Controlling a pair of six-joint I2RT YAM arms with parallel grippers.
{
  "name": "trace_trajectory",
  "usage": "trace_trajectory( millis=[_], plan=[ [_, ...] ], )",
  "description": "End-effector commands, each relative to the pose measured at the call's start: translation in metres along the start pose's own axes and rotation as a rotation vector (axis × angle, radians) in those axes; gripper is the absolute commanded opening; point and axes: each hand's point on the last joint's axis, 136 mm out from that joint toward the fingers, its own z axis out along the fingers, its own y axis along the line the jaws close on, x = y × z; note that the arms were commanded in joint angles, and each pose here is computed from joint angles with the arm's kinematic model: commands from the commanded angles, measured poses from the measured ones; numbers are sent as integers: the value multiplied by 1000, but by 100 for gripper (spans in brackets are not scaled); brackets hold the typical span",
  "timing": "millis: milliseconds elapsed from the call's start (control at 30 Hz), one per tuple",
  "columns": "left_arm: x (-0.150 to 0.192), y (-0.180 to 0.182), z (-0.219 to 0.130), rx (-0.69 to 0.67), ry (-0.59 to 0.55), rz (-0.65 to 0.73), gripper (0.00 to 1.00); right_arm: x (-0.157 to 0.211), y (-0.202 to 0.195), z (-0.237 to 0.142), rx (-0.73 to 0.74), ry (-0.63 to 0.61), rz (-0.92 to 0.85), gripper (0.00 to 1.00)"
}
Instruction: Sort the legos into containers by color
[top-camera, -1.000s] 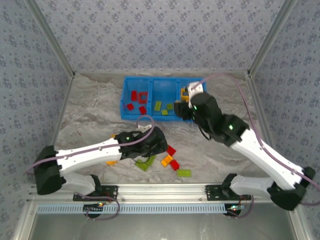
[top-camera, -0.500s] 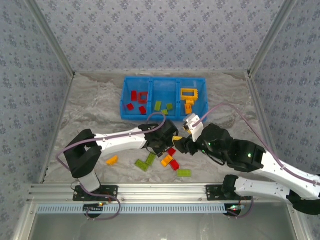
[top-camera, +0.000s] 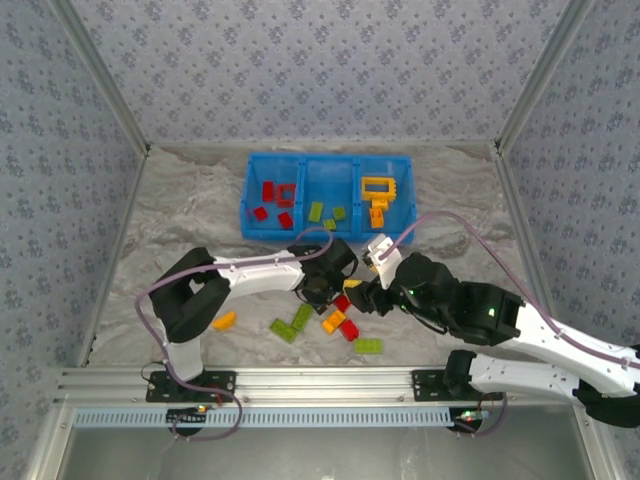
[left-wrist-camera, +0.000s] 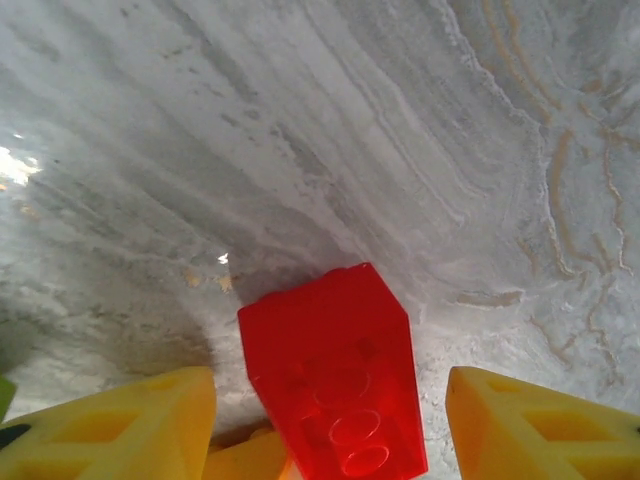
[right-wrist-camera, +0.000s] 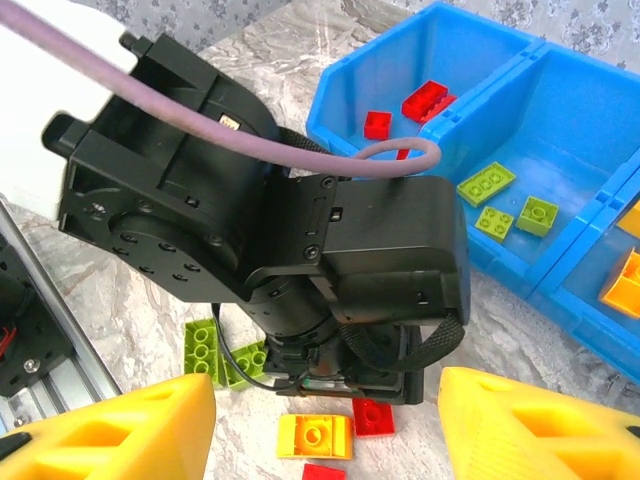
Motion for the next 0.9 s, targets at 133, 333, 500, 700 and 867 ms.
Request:
trace_trajectory(
  millis=[133, 333, 500, 700, 867],
  plan=[
    [-2, -12, 5, 20, 4, -32, 45, 5, -2, -1, 12, 1, 20, 63],
    [-11, -19, -9, 56, -48, -3, 27, 8, -1, 1, 7, 8, 22, 63],
    [-28, -23, -62, 103, -176, 60, 26, 4, -3, -3, 10, -7, 20, 62],
    [-69, -5, -149, 130, -384, 123, 27, -7, 10, 9, -38, -42, -25, 64],
    [-127, 11, -195, 112, -455, 179, 27, -17, 28, 40, -79, -51, -71, 65]
  ],
)
